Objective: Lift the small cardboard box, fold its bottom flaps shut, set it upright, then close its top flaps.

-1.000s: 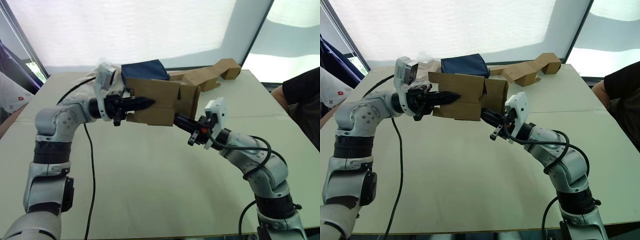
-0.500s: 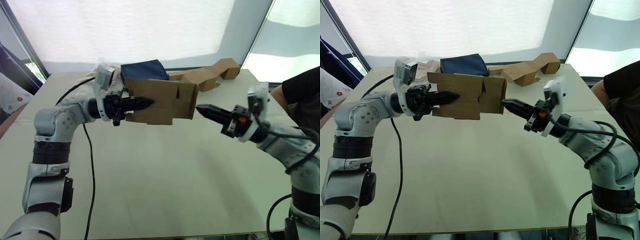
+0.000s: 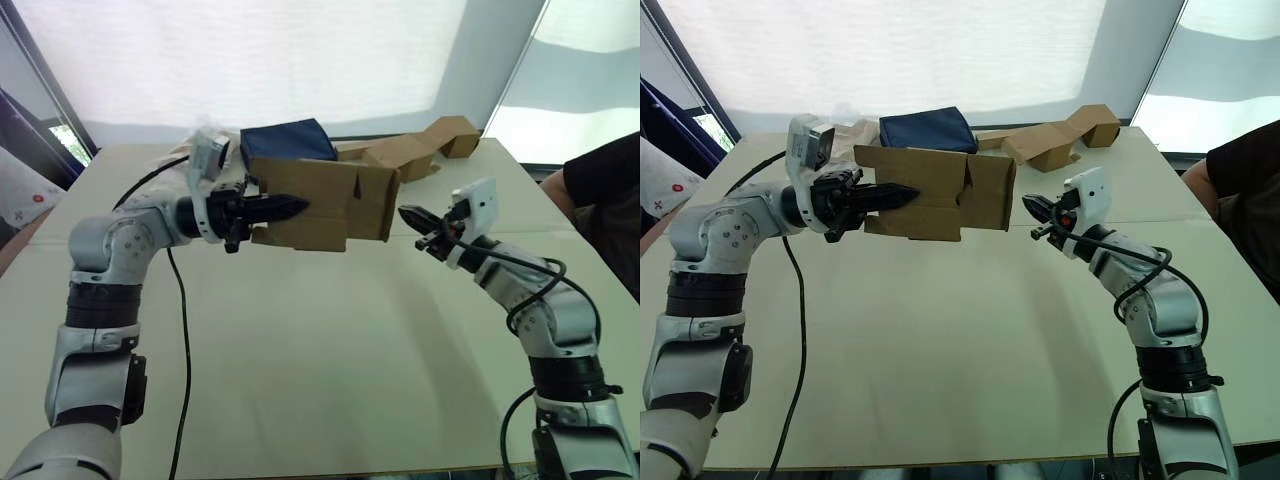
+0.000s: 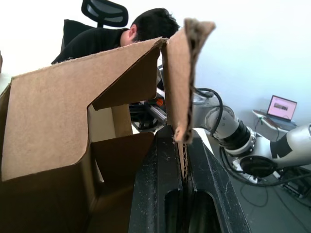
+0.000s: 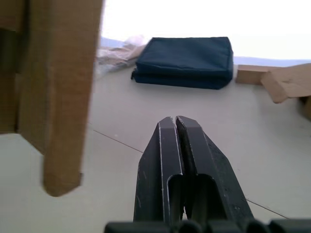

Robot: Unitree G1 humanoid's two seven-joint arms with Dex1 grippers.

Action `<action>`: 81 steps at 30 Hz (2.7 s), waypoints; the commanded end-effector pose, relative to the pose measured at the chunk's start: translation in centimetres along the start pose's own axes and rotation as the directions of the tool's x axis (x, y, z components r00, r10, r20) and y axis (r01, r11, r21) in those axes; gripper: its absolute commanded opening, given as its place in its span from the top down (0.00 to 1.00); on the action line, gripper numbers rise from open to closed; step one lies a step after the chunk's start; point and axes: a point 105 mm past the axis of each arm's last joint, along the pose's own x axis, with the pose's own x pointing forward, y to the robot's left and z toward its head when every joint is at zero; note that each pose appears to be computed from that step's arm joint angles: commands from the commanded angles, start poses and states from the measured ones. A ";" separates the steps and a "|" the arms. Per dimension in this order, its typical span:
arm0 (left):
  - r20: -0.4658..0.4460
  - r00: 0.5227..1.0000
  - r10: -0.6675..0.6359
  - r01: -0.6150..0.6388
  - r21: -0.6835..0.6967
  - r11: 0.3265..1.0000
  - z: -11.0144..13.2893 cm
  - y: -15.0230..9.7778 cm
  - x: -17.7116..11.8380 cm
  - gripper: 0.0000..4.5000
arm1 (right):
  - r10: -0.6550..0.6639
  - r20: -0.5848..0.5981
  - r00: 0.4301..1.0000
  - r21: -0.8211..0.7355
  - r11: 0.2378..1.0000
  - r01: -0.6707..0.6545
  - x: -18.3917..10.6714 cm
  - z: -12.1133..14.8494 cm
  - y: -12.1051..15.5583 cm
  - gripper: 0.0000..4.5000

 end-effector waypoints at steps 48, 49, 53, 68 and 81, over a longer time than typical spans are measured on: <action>0.022 1.000 0.001 -0.002 0.038 0.999 1.2 -0.1 -0.1 1.00 | 0.017 0.125 0.992 0.339 0.939 -0.059 0.1 0.1 1.0 1.00; 0.021 1.000 0.003 -0.004 0.039 0.999 1.2 -0.1 -0.1 1.00 | 0.035 0.128 0.991 0.338 0.938 -0.077 0.3 0.1 1.4 1.00; 0.021 1.000 0.009 -0.010 0.039 0.999 1.2 -0.1 -0.3 1.00 | 0.216 0.253 0.943 0.387 0.871 -0.303 -0.4 2.1 5.5 1.00; 0.028 1.000 0.004 -0.005 0.038 0.999 1.1 -0.2 -0.1 1.00 | 0.252 0.359 0.899 0.509 0.754 -0.415 -1.2 2.5 7.5 0.75; 0.031 0.999 0.012 -0.013 0.032 0.999 1.1 -0.2 -0.3 1.00 | 0.228 0.395 0.890 0.588 0.681 -0.435 -1.3 1.8 7.4 0.42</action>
